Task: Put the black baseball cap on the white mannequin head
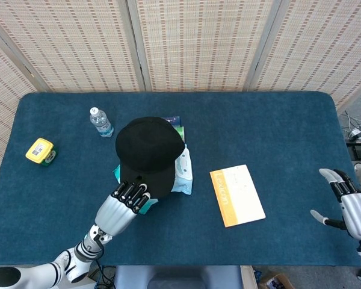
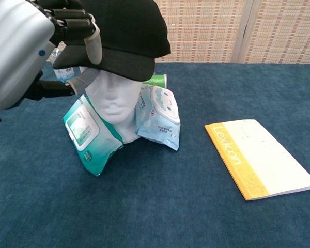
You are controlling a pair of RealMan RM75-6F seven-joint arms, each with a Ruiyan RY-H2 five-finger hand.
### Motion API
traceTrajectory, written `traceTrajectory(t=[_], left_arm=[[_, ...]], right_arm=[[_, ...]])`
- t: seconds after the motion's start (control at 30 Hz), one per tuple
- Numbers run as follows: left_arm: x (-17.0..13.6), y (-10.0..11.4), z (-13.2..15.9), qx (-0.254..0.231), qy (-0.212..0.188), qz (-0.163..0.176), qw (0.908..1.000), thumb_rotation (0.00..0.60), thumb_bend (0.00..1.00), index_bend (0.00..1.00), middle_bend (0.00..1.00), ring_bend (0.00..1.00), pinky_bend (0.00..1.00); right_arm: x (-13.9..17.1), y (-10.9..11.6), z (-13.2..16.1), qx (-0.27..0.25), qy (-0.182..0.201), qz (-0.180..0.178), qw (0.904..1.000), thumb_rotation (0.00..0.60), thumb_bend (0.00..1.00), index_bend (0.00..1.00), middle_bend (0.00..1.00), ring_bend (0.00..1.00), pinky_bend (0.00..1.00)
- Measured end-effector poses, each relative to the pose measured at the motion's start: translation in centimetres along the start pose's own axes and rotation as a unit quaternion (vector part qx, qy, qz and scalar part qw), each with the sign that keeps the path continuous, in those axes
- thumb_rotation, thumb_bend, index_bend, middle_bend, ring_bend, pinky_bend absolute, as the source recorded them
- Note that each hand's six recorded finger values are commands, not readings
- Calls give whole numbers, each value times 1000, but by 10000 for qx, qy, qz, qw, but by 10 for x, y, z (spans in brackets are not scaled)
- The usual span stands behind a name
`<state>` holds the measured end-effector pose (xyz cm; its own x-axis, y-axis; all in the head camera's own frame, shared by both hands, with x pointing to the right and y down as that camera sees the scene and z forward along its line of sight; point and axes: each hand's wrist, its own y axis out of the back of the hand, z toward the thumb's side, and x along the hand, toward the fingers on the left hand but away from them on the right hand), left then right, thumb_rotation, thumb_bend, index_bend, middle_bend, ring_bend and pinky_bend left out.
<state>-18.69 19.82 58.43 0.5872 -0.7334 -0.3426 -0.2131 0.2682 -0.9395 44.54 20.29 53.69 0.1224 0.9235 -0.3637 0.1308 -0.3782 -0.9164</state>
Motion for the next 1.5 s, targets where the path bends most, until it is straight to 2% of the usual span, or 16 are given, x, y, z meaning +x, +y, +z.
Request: traceTrajectory(t=[0.27,0.5,0.63,0.73,0.87,1.2,1.33,1.43,1.5], left_arm=[[-10,6,-1,25,139,-138,9998,600,426,565,508,320,590],[-13,10,-4,65,257,-176,9995,600,425,564,506,320,590],[-15,6,-10,105,442,-359,9983,600,425,557,497,314,590],[-19,6,-13,144,508,-481,9974,600,425,518,485,310,590],[-24,8,-12,152,502,-538,9972,600,426,418,481,307,591],[-29,12,-15,144,568,-595,9965,600,425,343,474,305,590],[-31,13,-15,146,578,-611,9964,600,425,279,461,304,590],[-34,14,-15,125,591,-639,9961,600,399,219,439,304,590],[-36,15,-14,121,595,-654,9960,600,299,168,414,303,590]], right_arm=[[-1,-2,1,21,0,24,10000,600,0,37,178,123,457],[-1,-2,1,23,-1,26,10000,600,0,37,178,123,457],[-1,-1,0,11,-11,21,10000,600,0,37,178,123,457],[-1,-1,0,8,-17,23,10000,600,0,37,178,123,457],[-1,-1,0,11,-18,31,10000,600,0,37,178,123,457],[-2,-2,0,17,-17,43,10000,600,0,37,178,123,457],[-2,-2,0,13,-25,41,10000,600,0,37,178,123,457],[-2,-1,0,12,-26,38,10000,600,0,37,178,123,457],[-2,-2,0,14,-24,39,10000,600,0,37,178,123,457]])
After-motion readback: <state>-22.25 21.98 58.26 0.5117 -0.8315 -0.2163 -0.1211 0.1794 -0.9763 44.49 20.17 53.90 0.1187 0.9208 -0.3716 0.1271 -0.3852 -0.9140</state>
